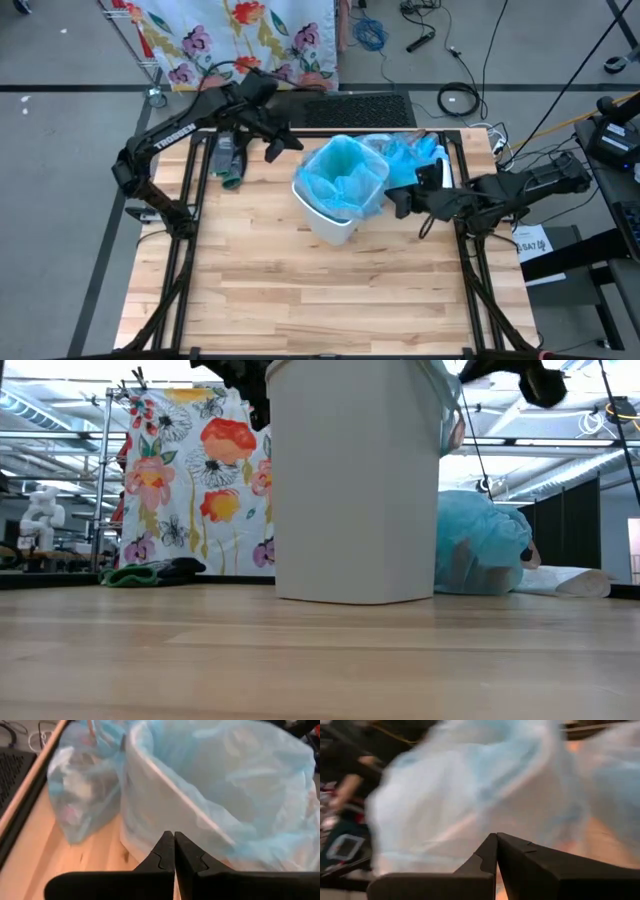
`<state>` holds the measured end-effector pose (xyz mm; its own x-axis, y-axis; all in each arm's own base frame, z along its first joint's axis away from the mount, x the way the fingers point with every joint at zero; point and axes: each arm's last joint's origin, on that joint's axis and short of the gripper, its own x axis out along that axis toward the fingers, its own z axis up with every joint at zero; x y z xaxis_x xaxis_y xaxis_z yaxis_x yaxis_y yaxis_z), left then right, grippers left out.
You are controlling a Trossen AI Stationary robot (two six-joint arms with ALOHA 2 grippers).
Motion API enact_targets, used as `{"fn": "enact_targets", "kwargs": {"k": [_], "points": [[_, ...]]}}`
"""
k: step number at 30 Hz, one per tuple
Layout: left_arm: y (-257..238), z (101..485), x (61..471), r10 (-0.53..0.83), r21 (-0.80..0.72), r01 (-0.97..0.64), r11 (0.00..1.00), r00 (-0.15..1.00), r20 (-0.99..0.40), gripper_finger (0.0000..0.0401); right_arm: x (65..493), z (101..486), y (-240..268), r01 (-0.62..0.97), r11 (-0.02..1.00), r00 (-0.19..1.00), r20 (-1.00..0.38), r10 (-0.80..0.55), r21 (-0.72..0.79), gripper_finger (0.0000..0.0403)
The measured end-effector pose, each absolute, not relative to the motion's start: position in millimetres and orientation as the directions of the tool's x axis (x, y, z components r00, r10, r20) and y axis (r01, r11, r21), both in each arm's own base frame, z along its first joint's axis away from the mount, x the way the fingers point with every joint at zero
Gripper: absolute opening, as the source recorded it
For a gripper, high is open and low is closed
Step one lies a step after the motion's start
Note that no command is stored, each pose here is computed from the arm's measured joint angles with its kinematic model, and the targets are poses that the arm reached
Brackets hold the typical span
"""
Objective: Place trash/remove bag and relplace
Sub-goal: Insert the new blue trash bag into the trash bin
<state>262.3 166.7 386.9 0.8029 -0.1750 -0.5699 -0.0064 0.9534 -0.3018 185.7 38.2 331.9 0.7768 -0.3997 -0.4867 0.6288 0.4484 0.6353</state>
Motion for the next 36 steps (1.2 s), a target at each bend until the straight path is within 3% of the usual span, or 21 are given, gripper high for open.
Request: {"fn": "enact_targets", "kwargs": {"k": [7,17,26,36], "points": [[157.6,382.2,255.1,-0.216,-0.355,-0.03,0.935,0.744,-0.632,0.0,202.1,341.6,52.6,0.5,0.541,0.865,-0.372,-0.336,0.676,0.0],[136.0,386.7,246.7,-0.247,-0.358,0.002,0.934,0.726,-0.642,0.0,209.6,333.7,70.5,0.475,0.583,0.878,-0.398,-0.266,0.66,0.0],[106.6,367.4,225.2,-0.133,-0.286,-0.064,0.956,0.775,-0.617,0.0,213.9,323.9,93.1,0.511,0.598,0.857,-0.418,-0.3,0.618,0.0],[82.9,369.9,196.0,-0.004,-0.158,-0.087,0.984,0.865,-0.502,0.0,219.2,367.1,119.9,0.637,0.57,0.769,-0.483,-0.418,0.52,0.0]]}}
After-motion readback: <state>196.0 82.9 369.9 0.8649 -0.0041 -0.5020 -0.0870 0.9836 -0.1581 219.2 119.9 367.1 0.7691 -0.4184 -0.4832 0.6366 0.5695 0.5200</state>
